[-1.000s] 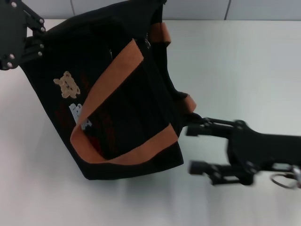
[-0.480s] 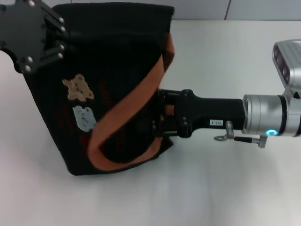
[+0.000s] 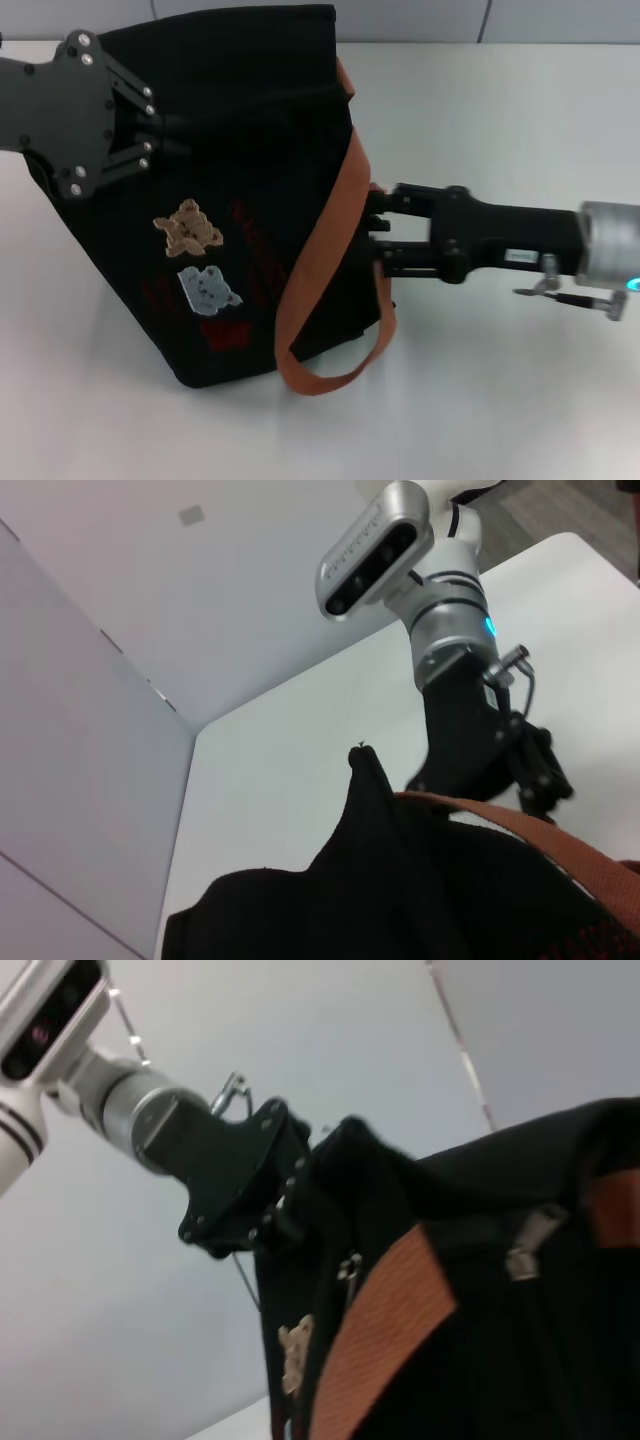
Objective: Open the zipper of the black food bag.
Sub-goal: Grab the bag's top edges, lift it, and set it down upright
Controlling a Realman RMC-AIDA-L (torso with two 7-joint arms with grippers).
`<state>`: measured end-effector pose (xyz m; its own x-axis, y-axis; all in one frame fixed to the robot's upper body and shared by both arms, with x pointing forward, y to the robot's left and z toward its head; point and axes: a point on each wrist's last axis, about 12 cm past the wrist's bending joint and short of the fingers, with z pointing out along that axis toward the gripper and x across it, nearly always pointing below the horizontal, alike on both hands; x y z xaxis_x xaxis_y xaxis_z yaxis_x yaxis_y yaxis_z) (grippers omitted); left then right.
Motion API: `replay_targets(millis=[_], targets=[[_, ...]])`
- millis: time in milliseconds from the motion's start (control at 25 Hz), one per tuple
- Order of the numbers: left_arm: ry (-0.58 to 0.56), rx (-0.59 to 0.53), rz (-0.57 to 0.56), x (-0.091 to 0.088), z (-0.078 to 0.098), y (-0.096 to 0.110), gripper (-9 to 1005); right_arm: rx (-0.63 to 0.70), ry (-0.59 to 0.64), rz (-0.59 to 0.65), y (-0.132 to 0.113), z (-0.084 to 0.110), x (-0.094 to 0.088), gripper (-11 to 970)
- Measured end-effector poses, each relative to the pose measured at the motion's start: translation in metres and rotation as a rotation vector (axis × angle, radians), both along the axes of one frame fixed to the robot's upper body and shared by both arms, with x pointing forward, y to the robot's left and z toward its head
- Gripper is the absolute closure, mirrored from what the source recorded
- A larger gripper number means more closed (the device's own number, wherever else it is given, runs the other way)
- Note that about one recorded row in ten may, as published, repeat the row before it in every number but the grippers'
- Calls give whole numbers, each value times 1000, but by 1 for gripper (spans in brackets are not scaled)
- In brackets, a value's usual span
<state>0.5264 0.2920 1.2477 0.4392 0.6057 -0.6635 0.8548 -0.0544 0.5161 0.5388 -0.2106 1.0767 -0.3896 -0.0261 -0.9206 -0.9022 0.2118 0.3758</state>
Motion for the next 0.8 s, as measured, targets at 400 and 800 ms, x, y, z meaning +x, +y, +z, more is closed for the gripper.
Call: replay_targets(millis=[400,800], targets=[[23,-7,-42,1,-15,-9,926,118,28,-153,-42,11,-4,169],[32,-14,-74,3,-22,-15,926,139,-13,-109,-18,24,12,248]])
